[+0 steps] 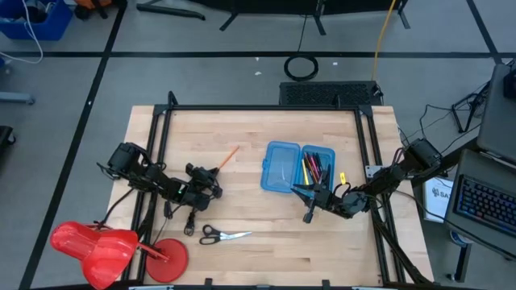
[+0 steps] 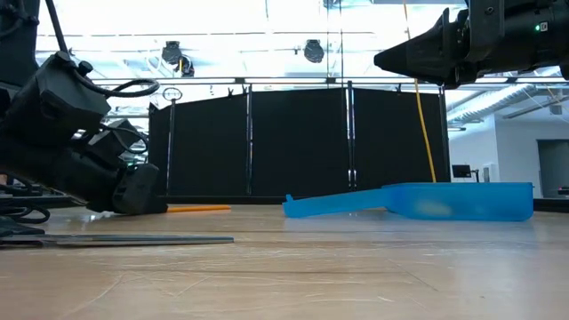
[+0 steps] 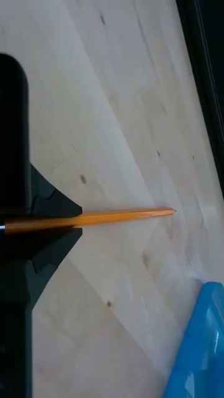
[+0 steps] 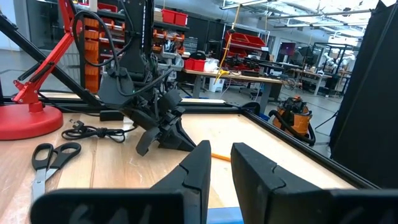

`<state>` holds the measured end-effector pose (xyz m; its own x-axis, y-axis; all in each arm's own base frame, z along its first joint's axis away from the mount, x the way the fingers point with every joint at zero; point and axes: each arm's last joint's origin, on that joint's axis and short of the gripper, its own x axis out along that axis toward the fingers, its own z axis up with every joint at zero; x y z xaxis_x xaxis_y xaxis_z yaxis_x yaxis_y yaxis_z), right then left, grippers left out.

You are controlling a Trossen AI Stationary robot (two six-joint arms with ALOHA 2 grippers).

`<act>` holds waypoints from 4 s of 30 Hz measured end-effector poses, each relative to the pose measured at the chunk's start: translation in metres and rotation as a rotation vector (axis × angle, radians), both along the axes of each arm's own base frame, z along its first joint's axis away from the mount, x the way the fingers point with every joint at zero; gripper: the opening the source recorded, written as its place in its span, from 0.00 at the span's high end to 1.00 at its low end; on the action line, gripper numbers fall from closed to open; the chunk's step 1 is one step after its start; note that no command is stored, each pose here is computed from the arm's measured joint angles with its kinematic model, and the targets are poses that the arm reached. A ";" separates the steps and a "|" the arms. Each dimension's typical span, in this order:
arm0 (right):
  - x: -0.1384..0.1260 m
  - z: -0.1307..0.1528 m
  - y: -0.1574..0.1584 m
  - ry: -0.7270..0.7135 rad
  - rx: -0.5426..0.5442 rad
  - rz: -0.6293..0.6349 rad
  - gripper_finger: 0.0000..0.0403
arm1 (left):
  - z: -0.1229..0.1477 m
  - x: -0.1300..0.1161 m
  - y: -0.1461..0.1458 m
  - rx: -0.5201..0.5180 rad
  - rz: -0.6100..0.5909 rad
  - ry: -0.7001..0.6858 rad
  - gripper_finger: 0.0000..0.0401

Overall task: Pick & place school supplies into a supply box
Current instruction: Put the orange pencil into the blue supply box

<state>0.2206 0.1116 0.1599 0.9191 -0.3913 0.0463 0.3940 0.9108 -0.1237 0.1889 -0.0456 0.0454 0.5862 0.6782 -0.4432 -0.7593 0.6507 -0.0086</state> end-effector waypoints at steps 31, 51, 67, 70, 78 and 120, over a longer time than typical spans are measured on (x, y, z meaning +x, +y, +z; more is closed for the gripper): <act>0.000 0.000 0.000 0.000 0.000 0.000 0.87 | 0.027 0.012 -0.009 -0.001 -0.095 -0.126 0.96; -0.002 0.006 0.002 -0.047 0.011 0.009 0.87 | 0.066 0.056 -0.023 -0.075 -0.274 -0.360 0.96; -0.018 0.027 0.019 -0.120 -0.084 0.072 0.87 | 0.112 0.128 -0.004 -0.096 -0.351 -0.348 0.96; -0.020 0.029 0.020 -0.123 -0.089 0.077 0.87 | 0.121 0.139 0.001 -0.088 -0.369 -0.337 0.96; -0.024 0.036 0.022 -0.128 -0.121 0.087 0.87 | 0.136 0.156 0.017 -0.121 -0.379 -0.350 0.96; -0.047 0.059 0.033 -0.174 -0.190 0.158 0.87 | 0.092 0.285 0.031 -0.230 -0.311 -0.162 0.96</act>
